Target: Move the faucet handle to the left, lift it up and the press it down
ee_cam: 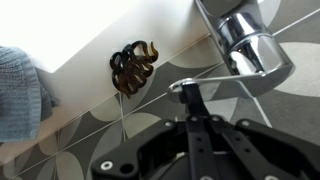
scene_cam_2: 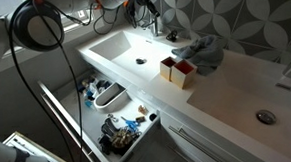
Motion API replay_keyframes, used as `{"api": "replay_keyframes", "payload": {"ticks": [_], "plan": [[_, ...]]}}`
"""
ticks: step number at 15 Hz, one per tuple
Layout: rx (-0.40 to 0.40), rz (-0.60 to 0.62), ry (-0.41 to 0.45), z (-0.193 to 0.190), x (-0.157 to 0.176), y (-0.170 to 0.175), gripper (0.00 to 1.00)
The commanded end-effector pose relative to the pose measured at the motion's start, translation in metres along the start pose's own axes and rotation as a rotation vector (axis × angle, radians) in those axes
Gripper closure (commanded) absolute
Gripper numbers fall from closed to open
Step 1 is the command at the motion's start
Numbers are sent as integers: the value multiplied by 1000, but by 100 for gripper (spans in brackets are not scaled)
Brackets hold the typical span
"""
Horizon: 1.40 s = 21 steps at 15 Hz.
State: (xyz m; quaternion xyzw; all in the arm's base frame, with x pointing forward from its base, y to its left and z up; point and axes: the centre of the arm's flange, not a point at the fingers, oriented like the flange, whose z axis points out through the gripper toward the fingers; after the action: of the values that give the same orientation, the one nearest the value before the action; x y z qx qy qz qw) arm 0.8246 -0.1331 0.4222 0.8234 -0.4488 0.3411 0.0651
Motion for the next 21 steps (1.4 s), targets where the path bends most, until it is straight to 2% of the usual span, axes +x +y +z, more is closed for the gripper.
{"api": "replay_keyframes", "payload": {"ticks": [1, 9, 21], "plan": [[-1, -26, -135, -9, 2, -14, 100], [48, -33, -290, -20, -4, -22, 100], [127, 65, -417, -16, -2, -23, 100]]}}
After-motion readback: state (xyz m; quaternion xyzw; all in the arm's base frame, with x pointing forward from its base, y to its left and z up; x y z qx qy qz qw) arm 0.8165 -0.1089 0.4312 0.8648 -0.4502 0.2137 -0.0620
